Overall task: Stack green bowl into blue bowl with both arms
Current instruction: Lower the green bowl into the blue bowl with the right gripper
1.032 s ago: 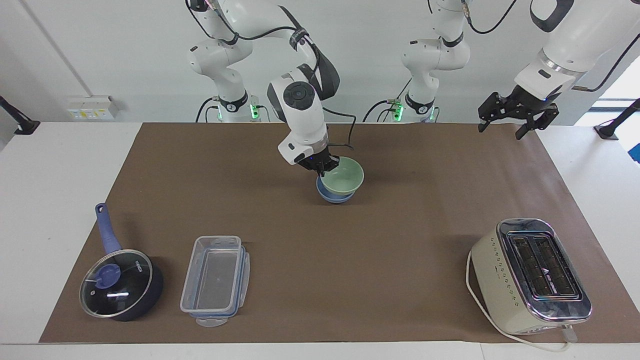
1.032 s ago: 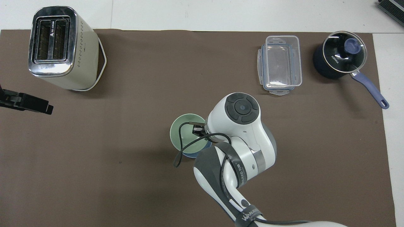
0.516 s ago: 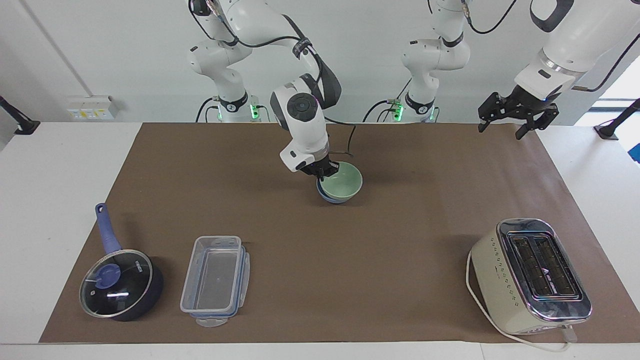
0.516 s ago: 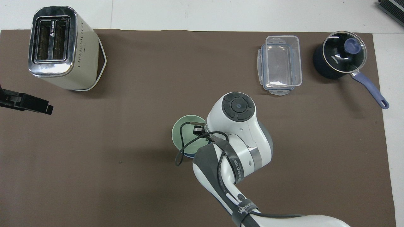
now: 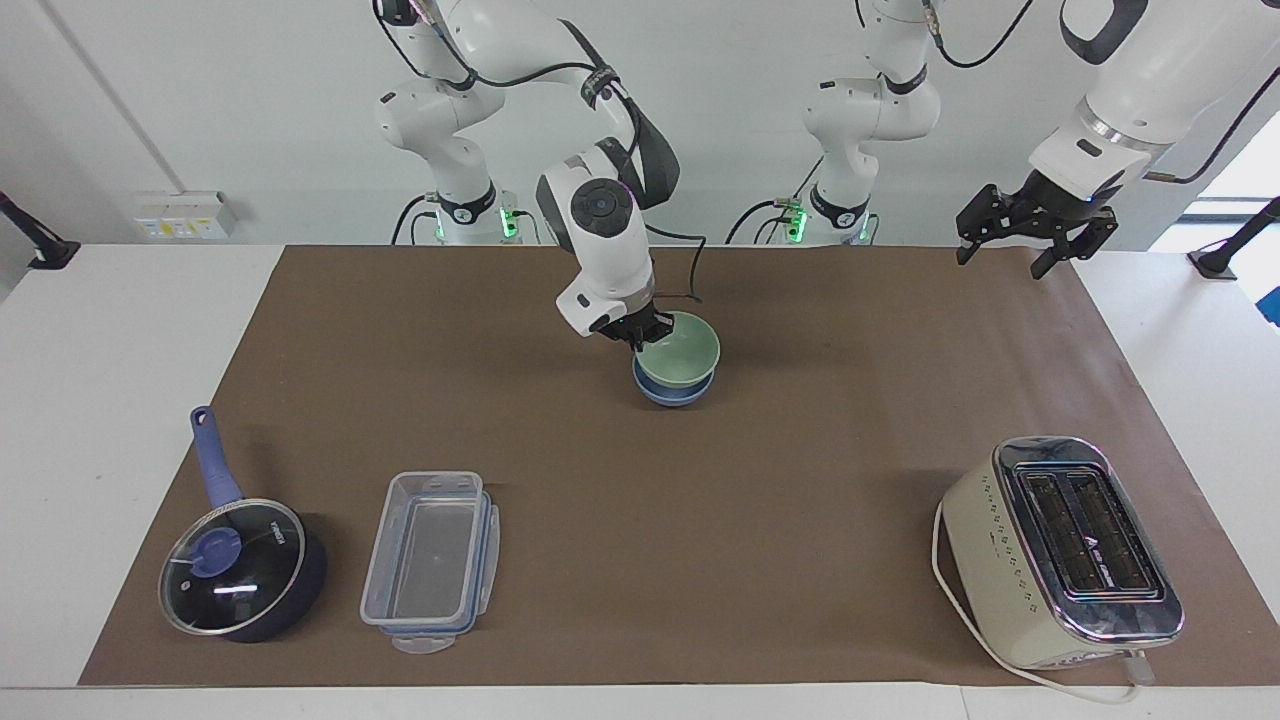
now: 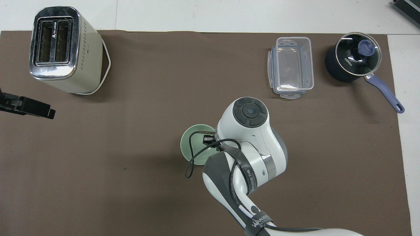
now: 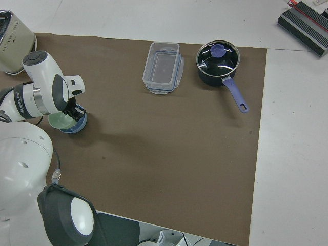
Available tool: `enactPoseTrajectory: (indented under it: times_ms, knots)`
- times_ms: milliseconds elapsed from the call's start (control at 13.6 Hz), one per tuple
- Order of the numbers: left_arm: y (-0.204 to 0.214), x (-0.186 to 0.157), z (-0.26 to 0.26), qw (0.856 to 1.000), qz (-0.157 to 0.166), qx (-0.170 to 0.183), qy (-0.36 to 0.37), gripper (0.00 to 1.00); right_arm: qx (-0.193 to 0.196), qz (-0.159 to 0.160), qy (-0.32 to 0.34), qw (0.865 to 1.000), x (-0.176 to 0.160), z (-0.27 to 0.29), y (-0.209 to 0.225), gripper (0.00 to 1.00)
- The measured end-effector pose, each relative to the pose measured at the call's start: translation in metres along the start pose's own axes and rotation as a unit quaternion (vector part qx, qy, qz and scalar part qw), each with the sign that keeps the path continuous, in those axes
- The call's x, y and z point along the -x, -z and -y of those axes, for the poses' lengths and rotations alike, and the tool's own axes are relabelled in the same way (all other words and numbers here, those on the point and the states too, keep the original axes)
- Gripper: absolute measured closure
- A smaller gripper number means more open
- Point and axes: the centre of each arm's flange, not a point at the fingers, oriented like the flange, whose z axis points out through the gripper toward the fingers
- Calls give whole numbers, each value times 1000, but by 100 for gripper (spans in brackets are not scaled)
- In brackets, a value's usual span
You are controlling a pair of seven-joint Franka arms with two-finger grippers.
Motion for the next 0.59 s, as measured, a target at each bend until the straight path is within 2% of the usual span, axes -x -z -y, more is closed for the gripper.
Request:
enactPoseTrajectory:
  times_ms: [295, 589]
  knots:
    - [0, 0, 0, 1000, 0, 0, 0, 0, -8, -9, -3, 1000, -2, -2, -7, 95]
    - [0, 0, 0, 1000, 0, 0, 0, 0, -22, -2, -7, 1000, -2, -3, -11, 95]
